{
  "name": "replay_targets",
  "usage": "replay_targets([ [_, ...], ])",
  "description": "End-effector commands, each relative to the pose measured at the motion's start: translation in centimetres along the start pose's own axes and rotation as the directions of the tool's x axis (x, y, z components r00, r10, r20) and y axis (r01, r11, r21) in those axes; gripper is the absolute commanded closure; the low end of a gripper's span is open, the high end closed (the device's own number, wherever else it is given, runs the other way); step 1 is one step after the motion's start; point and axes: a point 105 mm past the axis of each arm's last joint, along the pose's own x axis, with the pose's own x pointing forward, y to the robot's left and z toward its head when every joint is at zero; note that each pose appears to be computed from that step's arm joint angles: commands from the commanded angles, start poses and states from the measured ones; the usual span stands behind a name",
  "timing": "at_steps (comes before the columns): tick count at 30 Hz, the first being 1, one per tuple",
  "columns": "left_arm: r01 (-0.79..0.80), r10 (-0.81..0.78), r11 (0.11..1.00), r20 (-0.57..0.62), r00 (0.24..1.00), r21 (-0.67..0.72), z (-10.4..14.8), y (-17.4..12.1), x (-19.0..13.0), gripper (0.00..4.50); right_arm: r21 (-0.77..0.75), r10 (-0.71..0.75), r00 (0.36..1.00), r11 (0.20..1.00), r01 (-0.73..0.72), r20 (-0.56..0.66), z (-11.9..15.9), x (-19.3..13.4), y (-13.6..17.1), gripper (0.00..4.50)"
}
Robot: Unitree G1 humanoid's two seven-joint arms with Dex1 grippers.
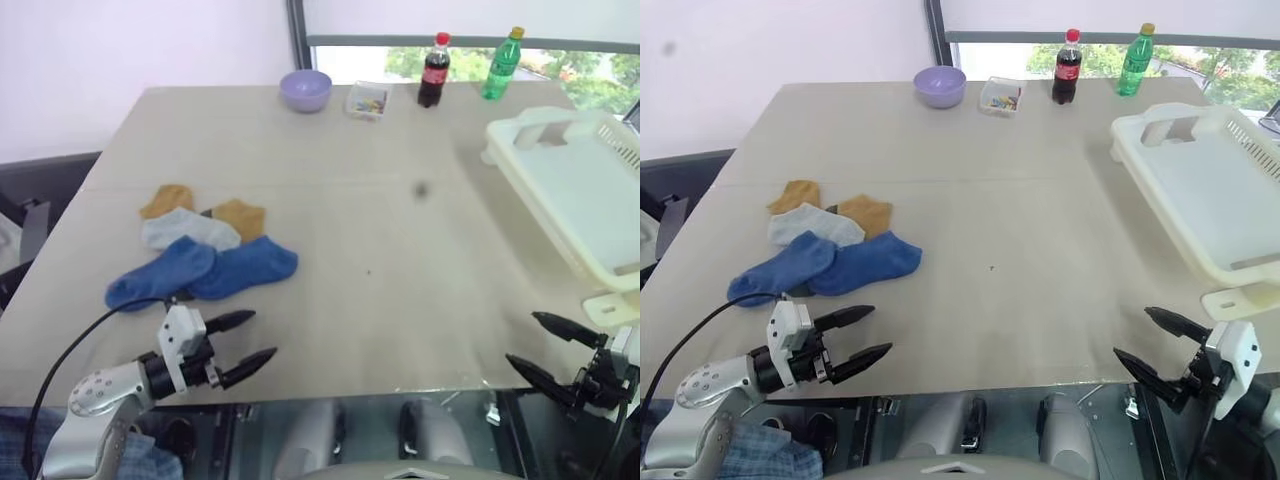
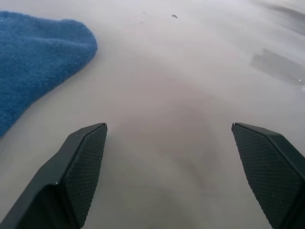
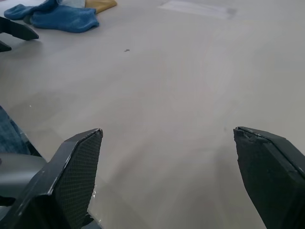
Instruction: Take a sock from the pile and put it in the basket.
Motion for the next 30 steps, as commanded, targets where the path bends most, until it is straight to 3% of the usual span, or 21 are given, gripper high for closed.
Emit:
replay_targets([
  [1, -0.003, 0.001, 0.999, 0.035, 0.999, 0.048, 1.3, 0.0, -0.3, 0.00, -0.015, 0.008, 1.000, 1.000, -0.008, 0.010, 0.4, -0.1, -0.1, 0.01],
  [11, -0.066, 0.060, 0.996, 0.106, 0.993, 0.058, 2.6, 1.0, 0.6, 0.00, -0.040, 0.083, 0.996, 0.996, -0.081, 0.042, 1.8, 1.2, 1.3, 0.01],
  [16, -0.171, 0.160, 0.985, 0.210, 0.964, 0.036, 4.7, 3.4, 0.7, 0.00, -0.007, 0.213, 0.972, 0.977, -0.213, 0.094, 3.9, 2.1, 3.9, 0.01],
  [20, -0.316, 0.296, 0.947, 0.223, 0.929, 0.057, 5.6, 5.7, 0.4, 0.00, -0.029, 0.266, 0.954, 0.964, -0.265, 0.135, 5.4, 2.4, 5.1, 0.01],
  [30, -0.426, 0.388, 0.895, 0.239, 0.890, 0.134, 8.1, 7.0, -0.9, 0.00, -0.130, 0.360, 0.914, 0.931, -0.341, 0.184, 8.2, 3.2, 6.2, 0.01],
])
